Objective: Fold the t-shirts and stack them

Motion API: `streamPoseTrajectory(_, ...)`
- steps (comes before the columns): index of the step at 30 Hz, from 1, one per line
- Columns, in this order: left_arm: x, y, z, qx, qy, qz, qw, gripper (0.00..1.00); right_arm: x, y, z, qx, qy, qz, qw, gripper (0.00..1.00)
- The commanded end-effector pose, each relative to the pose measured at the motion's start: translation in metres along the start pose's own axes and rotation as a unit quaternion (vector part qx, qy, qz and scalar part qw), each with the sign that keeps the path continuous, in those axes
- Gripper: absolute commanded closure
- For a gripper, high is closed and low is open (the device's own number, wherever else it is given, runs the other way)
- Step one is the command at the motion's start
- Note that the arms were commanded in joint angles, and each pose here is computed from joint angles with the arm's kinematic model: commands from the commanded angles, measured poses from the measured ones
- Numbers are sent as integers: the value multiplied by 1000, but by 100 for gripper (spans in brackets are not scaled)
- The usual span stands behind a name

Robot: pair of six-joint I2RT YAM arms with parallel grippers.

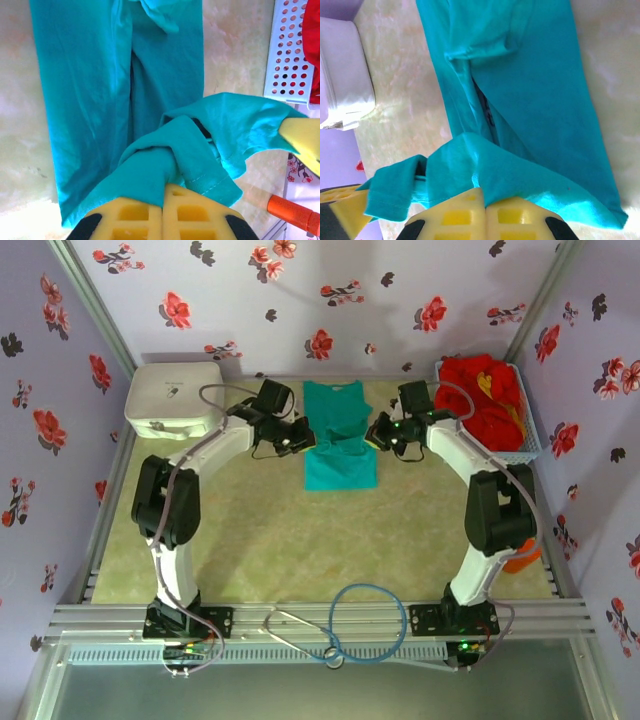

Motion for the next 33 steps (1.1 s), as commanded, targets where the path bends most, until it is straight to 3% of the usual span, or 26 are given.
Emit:
streamPoseTrajectory(1, 6, 13, 5, 9, -4, 21, 1000, 100, 3, 16, 7, 6, 4, -13, 1000, 100)
streamPoseTrajectory(10, 23, 36, 30, 20, -12, 25, 999, 100, -9, 39, 42, 10, 9, 7, 1000, 100)
streamPoseTrajectory(16, 39, 47, 51, 31, -19, 20, 999, 89, -16, 51, 62, 11, 4, 10, 1000, 98)
streamPoseTrajectory(19, 48, 55, 64, 36, -25, 21, 999, 77, -16, 60, 73, 20, 25, 19, 999, 87)
streamPoseTrajectory(25, 55, 89, 63, 14, -38, 19, 999, 63, -7, 86, 75, 3, 50, 9, 999, 47)
streamPoseTrajectory(30, 34, 99, 25, -10, -39, 42, 998, 58, -1, 81, 56, -9, 42, -8, 999, 27)
streamPoseTrajectory(33, 22, 92, 6, -25, -45, 45, 998, 57, 1, 65, 44, -3, 43, -10, 999, 22)
Point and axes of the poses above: each hand's point on the last joint's axis, 136 mm out from that joint toward the fingers, its own z axis out along the fingers, its own x axis along the line the jaws close on, y = z × x, the point moved 2 cm from there along -z, back along the fingers, and after that the axes turned 6 degrees about z, right-handed, at the moved point
